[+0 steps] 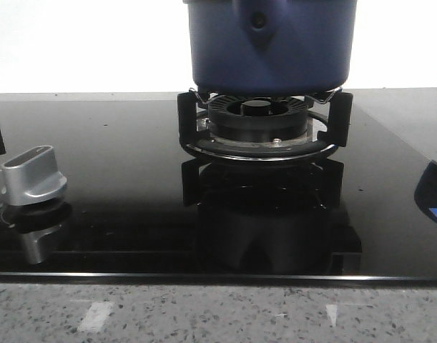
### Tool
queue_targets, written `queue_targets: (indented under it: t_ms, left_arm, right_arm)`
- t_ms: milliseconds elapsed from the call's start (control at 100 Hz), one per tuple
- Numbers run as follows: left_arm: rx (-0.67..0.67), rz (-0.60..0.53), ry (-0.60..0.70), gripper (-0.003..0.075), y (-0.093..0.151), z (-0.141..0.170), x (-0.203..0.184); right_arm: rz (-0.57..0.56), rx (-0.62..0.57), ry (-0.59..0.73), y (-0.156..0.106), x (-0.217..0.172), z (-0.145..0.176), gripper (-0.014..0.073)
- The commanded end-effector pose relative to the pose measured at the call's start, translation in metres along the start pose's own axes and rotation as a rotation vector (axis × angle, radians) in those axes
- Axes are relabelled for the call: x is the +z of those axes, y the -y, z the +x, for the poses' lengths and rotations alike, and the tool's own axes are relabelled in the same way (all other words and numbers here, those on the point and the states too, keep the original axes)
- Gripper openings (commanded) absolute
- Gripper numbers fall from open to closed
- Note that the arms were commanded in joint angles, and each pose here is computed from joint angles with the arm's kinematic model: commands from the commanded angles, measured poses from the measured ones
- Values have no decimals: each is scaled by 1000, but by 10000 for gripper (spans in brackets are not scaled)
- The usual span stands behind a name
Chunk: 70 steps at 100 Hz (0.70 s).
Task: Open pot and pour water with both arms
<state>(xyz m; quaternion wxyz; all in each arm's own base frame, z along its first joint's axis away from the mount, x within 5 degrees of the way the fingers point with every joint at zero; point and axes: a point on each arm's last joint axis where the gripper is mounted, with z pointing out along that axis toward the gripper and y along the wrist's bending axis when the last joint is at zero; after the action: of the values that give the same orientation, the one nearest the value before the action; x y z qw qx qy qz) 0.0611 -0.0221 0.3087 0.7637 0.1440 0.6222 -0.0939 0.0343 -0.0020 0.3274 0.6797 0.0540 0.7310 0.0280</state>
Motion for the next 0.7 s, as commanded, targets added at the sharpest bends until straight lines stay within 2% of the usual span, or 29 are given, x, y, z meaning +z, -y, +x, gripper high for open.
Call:
queue_targets:
  t_ms: [0, 190, 690]
  left_arm:
    - [-54, 17, 23, -20, 1, -9, 1]
    - [-54, 17, 23, -20, 1, -9, 1]
    - [-54, 35, 22, -20, 3, -6, 1]
  right_arm:
    - [-8, -19, 83, -1, -2, -13, -74]
    - [-2, -18, 38, -1, -2, -9, -74]
    - [-2, -18, 38, -1, -2, -9, -74]
